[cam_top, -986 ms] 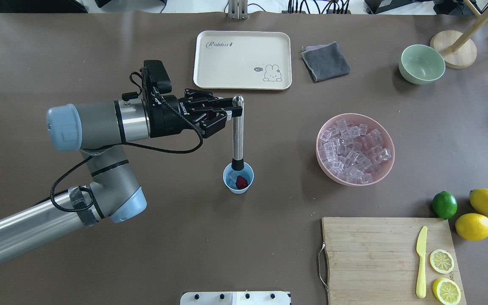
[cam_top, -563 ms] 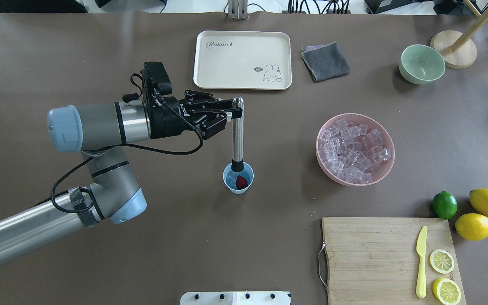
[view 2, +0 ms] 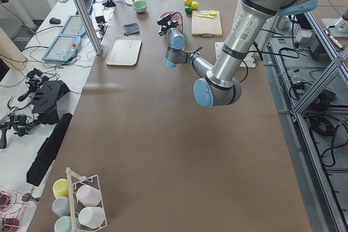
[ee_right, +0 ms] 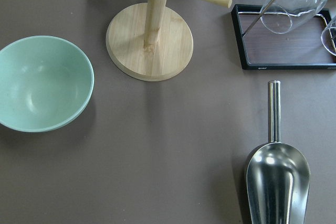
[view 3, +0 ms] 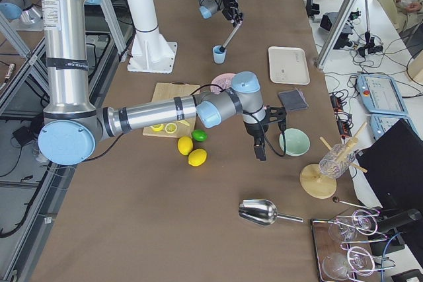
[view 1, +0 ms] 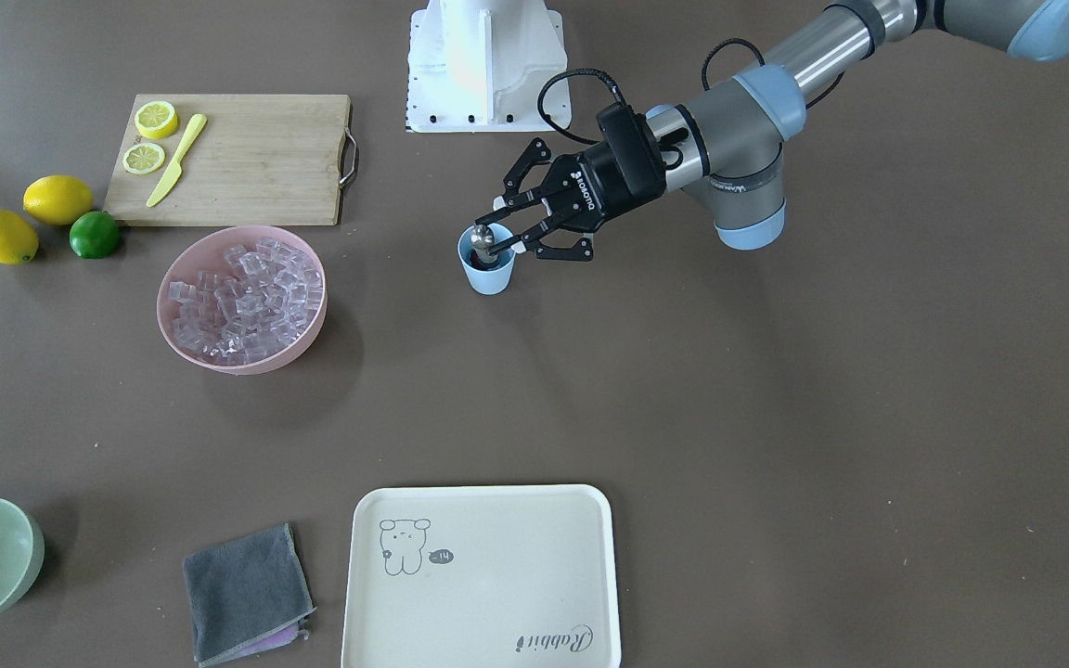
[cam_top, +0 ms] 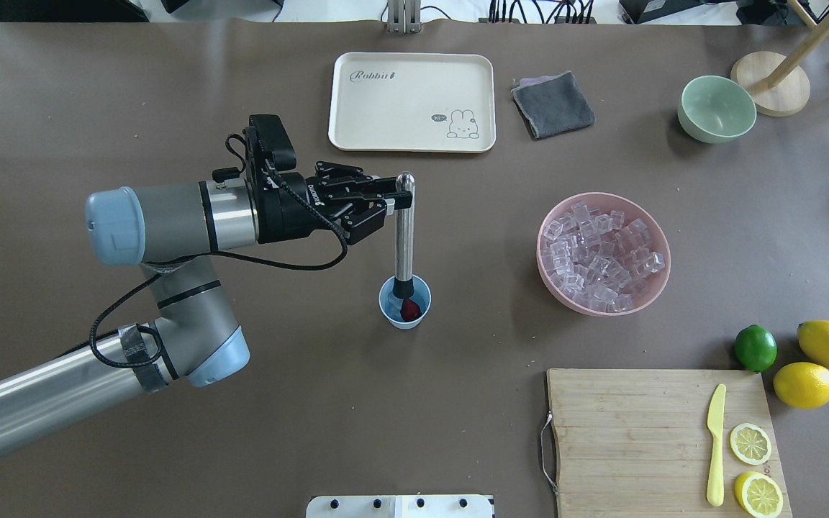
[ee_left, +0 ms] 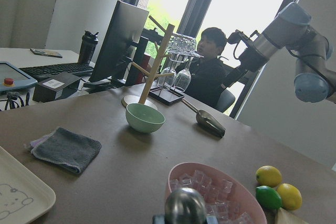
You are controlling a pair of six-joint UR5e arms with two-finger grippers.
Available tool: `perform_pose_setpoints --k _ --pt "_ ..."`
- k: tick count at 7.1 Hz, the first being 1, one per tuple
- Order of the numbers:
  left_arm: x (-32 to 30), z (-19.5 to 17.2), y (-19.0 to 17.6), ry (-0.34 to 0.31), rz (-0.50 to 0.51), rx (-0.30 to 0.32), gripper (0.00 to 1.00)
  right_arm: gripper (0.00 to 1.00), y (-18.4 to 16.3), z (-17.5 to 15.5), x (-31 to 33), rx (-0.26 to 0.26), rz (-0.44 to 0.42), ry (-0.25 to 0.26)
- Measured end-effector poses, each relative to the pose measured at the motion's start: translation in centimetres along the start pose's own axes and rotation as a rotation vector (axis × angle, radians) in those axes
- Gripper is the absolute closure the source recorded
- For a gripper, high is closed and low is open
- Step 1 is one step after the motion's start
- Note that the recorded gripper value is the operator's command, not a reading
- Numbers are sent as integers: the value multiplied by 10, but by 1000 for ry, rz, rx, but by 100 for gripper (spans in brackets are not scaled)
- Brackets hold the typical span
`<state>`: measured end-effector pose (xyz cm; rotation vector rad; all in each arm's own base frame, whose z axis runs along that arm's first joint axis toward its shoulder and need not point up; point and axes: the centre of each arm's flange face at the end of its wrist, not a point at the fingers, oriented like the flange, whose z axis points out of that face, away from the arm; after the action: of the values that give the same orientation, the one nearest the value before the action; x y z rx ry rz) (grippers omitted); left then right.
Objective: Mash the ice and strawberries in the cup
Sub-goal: 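Raise and press the pestle repeatedly inside the blue cup with the left gripper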
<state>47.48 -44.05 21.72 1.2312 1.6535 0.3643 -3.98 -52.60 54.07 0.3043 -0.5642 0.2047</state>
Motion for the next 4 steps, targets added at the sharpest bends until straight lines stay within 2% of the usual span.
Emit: perform_pose_setpoints --k 4 --pt "6 4 12 -9 -8 2 100 0 1 1 1 -2 1 2"
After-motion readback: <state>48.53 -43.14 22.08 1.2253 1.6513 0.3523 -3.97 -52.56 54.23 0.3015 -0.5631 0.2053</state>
